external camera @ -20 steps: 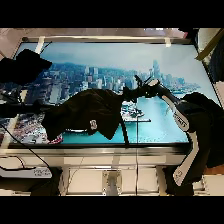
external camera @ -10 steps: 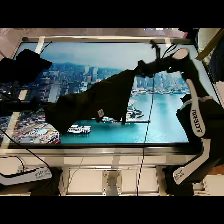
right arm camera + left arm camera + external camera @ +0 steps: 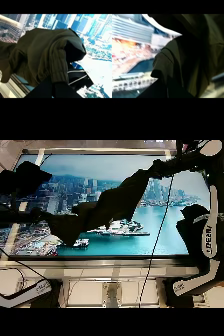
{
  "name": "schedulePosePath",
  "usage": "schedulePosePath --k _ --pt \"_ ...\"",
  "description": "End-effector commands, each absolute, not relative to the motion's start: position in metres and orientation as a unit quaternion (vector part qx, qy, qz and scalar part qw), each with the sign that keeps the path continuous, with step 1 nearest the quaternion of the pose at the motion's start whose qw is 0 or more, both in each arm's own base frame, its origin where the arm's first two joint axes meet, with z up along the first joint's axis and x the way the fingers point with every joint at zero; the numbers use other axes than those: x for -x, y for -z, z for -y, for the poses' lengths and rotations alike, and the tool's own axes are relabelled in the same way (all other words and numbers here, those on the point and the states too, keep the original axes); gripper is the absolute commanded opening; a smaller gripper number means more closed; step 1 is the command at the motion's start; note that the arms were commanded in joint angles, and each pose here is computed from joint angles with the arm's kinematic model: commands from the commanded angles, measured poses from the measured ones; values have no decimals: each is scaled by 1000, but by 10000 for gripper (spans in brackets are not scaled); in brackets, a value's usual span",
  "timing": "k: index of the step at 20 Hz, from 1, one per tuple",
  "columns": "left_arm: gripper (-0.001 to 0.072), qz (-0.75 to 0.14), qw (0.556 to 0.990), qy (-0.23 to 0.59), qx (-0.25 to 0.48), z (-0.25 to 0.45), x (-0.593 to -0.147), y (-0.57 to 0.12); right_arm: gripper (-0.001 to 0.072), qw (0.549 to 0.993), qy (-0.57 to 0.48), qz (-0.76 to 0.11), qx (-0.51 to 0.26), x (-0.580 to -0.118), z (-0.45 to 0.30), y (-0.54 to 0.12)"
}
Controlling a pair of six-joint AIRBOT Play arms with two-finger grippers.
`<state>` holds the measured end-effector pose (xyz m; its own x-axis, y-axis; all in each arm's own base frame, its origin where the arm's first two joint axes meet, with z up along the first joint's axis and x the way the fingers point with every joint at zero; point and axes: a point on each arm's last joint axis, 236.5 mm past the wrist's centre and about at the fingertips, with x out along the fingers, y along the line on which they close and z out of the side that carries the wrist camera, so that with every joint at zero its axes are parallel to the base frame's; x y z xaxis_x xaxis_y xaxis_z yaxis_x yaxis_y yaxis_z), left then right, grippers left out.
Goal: Fold the clothes and pants, and hang the long-sleeved shirts on hangers.
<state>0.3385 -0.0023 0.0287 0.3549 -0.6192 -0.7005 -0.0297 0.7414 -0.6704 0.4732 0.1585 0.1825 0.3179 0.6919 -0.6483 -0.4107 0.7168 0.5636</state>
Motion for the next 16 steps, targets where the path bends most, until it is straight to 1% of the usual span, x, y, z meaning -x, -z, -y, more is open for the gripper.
schedulePosePath --k 1,3,5,6,8,11,14,16 --pt "12 -581 717 240 303 35 -308 -22 17 817 -330 -447 -153 -497 -158 -178" --pt "12 -604 702 247 283 45 -296 -11 16 850 -310 -392 -170 -528 -159 -190" --pt "12 -650 672 236 264 53 -276 6 15 885 -278 -317 -198 -565 -151 -211" --pt "12 -675 656 230 248 57 -264 16 15 895 -267 -280 -220 -581 -147 -224" --pt "12 -714 628 229 208 64 -241 34 15 902 -253 -236 -260 -603 -142 -235" --pt "11 -759 584 232 168 72 -212 47 15 893 -250 -207 -313 -622 -145 -237" --pt "12 -781 549 256 152 85 -196 46 16 902 -227 -157 -331 -642 -148 -245" --pt "12 -792 530 269 142 92 -188 46 15 897 -230 -170 -338 -647 -167 -225"
